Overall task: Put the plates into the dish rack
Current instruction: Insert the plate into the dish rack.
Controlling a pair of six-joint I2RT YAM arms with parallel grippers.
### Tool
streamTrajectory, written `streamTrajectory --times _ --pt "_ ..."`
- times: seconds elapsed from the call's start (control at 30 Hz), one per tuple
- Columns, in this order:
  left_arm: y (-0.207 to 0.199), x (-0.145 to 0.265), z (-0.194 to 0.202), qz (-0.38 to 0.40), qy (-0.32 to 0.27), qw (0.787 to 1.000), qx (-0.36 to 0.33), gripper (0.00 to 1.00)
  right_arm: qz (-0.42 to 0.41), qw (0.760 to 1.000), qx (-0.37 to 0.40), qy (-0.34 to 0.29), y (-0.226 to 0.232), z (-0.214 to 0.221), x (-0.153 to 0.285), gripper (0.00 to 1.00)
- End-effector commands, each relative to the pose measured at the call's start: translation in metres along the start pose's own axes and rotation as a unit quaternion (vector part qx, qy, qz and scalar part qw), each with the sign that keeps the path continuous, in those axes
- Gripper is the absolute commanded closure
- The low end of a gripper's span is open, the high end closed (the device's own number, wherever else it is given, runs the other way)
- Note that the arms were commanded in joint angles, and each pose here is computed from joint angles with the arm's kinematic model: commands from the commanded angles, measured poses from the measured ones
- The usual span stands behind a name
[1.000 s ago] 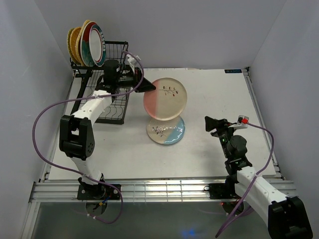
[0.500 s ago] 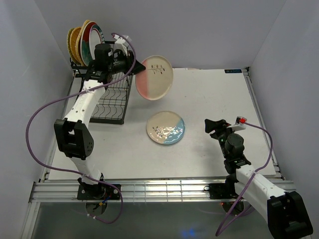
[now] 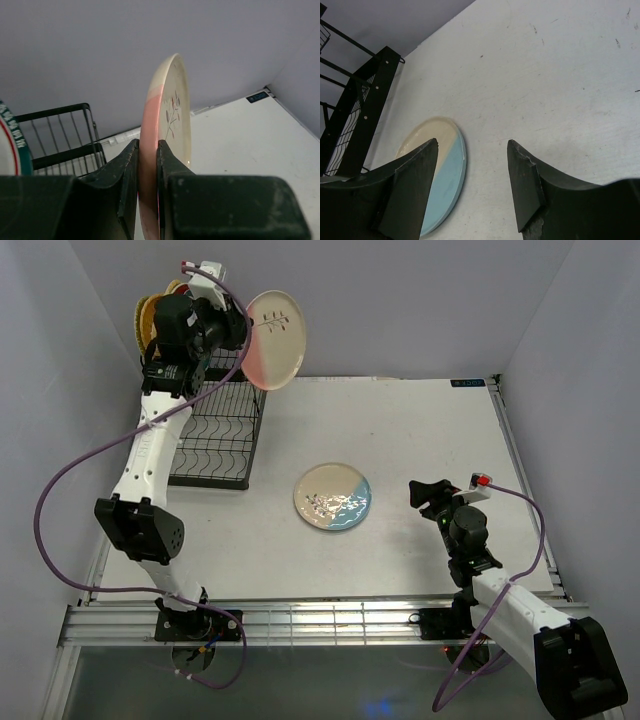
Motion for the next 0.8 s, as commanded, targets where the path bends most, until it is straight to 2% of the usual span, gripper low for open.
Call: streamTrajectory --times 0.0,0.13,0.47,0.77 --pt "-0.021 0.069 -0.120 -0.056 -0.181 0.979 -0.080 1.00 -0.014 0.999 -0.009 -0.027 0.012 -0.020 -0.006 0.37" --pt "-0.014 0.085 -0.143 -0.090 -0.216 0.966 -0.107 1.00 -0.015 1.000 -0.009 -0.022 0.013 -0.018 -0.007 0.37" --pt "0.001 0.106 -0.185 -0.109 -0.256 0.953 -0.120 1.00 -0.018 1.000 -0.007 -0.018 0.014 -0.017 -0.008 0.38" --pt "0.054 0.117 -0.187 -0.166 -0.263 0.941 -0.137 1.00 -0.013 1.000 -0.006 -0.013 0.012 -0.014 -0.010 0.38"
Point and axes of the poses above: each gripper's point midway between its finger pads, its own x axis back along the fingers, its own y axis along the line the jaws close on, z = x × y, the point moved 3 cm from there along x, back along the fingers, and after that the axes turned 9 degrees about x, right-handed, at the moved point
